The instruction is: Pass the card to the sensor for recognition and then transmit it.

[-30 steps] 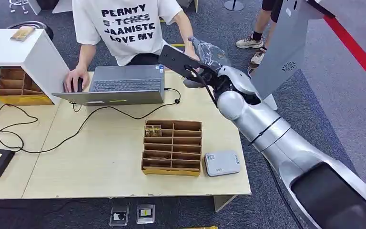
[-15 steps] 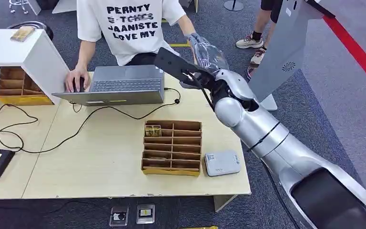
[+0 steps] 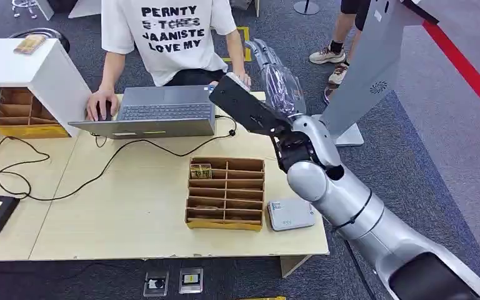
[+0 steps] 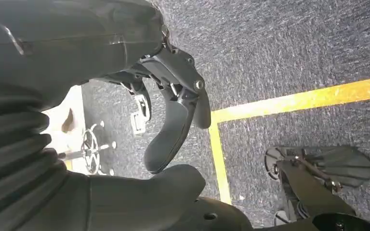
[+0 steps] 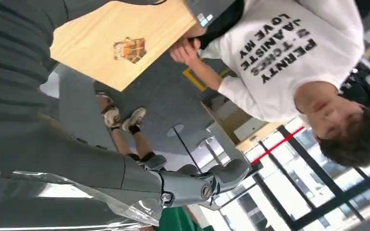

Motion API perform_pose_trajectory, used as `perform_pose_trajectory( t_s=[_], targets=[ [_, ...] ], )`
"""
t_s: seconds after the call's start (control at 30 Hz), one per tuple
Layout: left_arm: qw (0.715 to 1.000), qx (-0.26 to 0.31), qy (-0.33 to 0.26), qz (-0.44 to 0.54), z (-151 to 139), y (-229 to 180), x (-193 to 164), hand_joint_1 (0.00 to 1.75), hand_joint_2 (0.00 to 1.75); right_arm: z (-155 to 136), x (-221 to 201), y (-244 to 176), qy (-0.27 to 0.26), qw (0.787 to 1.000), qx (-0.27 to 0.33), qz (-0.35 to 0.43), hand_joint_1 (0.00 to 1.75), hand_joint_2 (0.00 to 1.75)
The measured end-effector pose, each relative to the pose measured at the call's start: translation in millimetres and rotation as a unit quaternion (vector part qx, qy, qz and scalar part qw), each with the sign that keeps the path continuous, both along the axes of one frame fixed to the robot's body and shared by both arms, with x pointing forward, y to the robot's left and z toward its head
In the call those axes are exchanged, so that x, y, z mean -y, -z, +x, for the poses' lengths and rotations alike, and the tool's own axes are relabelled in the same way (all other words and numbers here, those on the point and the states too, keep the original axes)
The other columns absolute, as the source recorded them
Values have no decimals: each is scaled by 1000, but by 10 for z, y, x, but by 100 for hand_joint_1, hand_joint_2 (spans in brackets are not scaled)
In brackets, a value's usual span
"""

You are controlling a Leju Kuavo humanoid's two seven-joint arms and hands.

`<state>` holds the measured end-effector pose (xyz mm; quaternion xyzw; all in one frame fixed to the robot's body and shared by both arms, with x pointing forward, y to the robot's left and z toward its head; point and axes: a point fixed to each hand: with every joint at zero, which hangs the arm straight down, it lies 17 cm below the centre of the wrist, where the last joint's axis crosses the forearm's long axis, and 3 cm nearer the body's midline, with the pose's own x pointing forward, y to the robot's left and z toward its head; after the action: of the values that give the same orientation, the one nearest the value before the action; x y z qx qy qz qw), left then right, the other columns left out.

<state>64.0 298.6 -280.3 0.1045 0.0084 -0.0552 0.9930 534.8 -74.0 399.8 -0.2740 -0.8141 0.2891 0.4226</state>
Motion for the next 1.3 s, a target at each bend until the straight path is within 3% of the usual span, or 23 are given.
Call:
perform_pose_trajectory(
  t_s=[0.5, 1.1, 1.13, 1.3],
  targets=[
    [1000, -1, -18, 3, -12, 0, -12, 84, 175, -570, 391, 62, -31, 988, 25, 152, 0, 175],
    [999, -3, -34, 11, -30, -1, -42, 80, 175, -1005, 1152, 758, 11, 968, -12, 250, 0, 175],
    [999, -4, -34, 11, -32, -1, -43, 82, 175, -1029, 1174, 808, 12, 967, -16, 254, 0, 0],
    [999, -4, -38, 13, -33, -2, -49, 80, 175, -1129, 1288, 1028, 23, 964, -35, 263, 0, 0]
  ],
)
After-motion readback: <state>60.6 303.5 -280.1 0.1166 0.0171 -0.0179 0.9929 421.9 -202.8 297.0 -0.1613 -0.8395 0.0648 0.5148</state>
